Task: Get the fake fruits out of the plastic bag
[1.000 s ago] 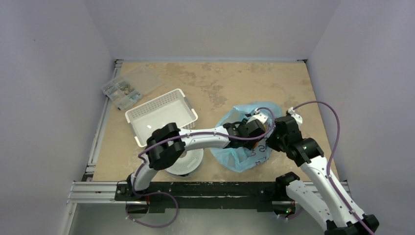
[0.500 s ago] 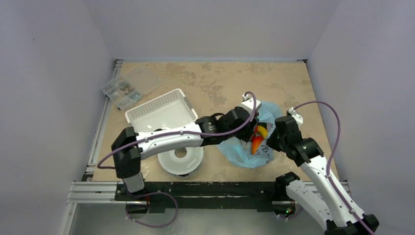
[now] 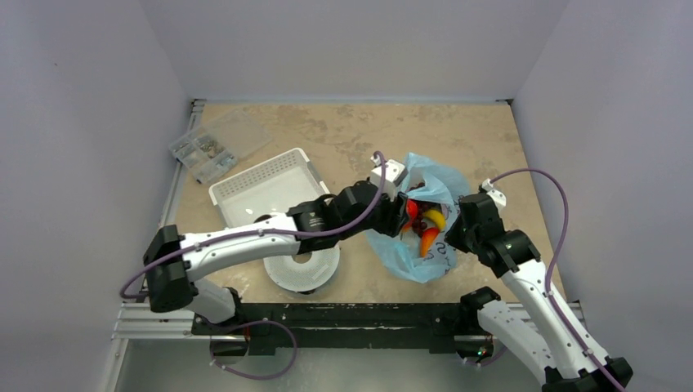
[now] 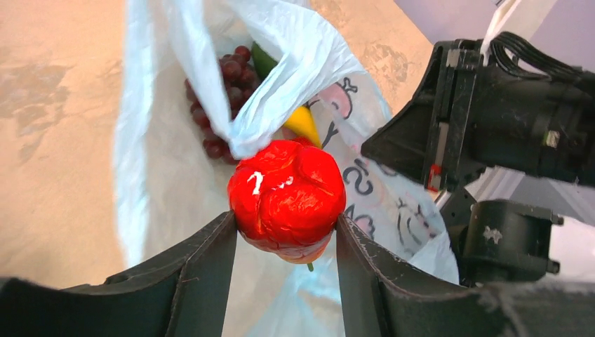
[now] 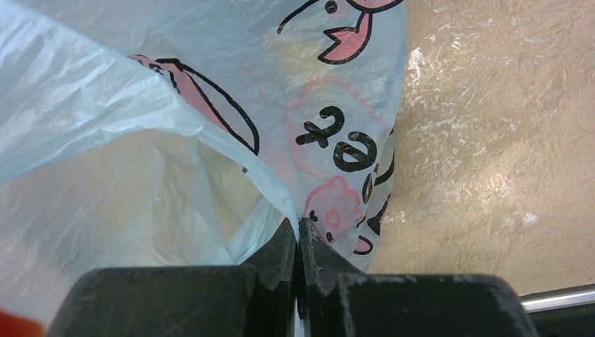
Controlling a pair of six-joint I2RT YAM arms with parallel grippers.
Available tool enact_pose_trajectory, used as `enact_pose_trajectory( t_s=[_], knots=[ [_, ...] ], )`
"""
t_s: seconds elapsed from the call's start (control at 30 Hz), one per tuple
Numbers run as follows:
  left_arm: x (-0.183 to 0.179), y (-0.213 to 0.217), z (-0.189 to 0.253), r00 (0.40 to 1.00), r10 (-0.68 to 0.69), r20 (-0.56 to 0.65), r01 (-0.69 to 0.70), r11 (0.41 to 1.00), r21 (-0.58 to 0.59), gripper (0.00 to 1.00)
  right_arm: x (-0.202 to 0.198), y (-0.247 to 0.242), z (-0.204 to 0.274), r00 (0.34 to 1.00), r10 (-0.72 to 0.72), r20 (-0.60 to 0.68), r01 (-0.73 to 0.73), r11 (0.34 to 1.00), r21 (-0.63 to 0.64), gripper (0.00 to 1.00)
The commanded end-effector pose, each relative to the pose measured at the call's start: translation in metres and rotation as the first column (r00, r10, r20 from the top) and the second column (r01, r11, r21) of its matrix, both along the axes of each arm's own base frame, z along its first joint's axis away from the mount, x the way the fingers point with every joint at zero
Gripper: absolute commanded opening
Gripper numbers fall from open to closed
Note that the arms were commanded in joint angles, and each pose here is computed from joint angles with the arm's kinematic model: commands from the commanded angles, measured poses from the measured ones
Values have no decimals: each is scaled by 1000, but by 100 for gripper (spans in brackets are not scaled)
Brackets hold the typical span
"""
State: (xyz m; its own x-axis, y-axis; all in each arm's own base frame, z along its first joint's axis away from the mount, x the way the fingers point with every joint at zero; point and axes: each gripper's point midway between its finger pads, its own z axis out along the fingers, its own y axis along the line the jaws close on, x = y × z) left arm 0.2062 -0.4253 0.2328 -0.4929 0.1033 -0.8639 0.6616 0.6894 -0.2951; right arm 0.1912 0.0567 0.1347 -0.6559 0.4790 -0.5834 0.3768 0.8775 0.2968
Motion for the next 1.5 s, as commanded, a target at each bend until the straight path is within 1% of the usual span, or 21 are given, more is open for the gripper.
enact_pose_trajectory(
  t_s=[0.0,0.1,0.2,0.27,0.33,0.43,0.53,0.67,0.73,0.77,0.87,0.9,1.0,1.1,1.17,1.23,1.27,1.33,1.4,1.47],
  knots=[
    [-6,62,37,996,75,57,-73,997,-36,0,5,1,3,1000,-7,27,7,1000,10,0],
    [-5,124,32,978,193,77,-193,981,-8,0,5,2,3,1000,-1,31,0,1000,13,0],
    [-6,179,26,963,266,50,-267,964,10,0,6,3,2,999,4,32,-5,1000,16,0],
    [-4,212,26,942,332,47,-333,942,36,0,6,4,2,1000,8,28,-9,1000,15,0],
    [3,239,28,917,392,70,-396,916,64,0,6,4,0,1000,9,20,-9,1000,13,0],
    [22,276,28,861,506,58,-508,845,169,0,6,4,0,1000,11,18,-11,1000,15,0],
    [41,304,36,770,637,50,-626,737,255,0,5,4,1,1000,11,15,-11,1000,10,0],
    [77,313,51,702,702,118,-702,655,279,0,3,1,3,1000,2,19,-2,1000,5,0],
    [98,315,49,671,726,150,-732,617,289,0,4,1,4,1000,-3,26,3,1000,8,0],
    [108,317,47,655,740,154,-745,598,296,0,4,1,5,1000,-3,27,3,1000,8,0],
    [129,325,36,583,806,98,-784,527,327,0,3,0,5,1000,-3,23,3,1000,5,0],
    [137,324,32,579,809,100,-784,519,339,0,4,0,6,1000,-7,26,7,1000,4,0],
    [163,316,9,587,803,101,-766,510,392,0,5,0,7,999,-9,31,9,1000,5,0],
    [176,309,-27,585,810,45,-732,503,459,0,6,0,8,999,-14,35,14,1000,5,0],
    [179,301,-53,592,806,-22,-694,523,495,0,5,-1,7,999,-15,32,15,1000,3,0],
    [185,291,-73,610,789,-81,-658,560,503,0,5,-1,6,999,-17,29,17,1000,1,0],
    [188,290,-81,610,787,-95,-650,565,508,0,5,-1,5,999,-17,27,17,1000,-1,0],
    [195,290,-92,602,792,-100,-648,558,519,0,6,-1,4,1000,-17,25,17,1000,-1,0],
    [200,296,-101,583,806,-102,-653,539,532,0,6,0,2,1000,-16,15,16,1000,-3,0],
    [204,297,-110,568,809,-152,-645,552,528,0,6,0,0,1000,-13,3,13,1000,-6,0]
  ],
)
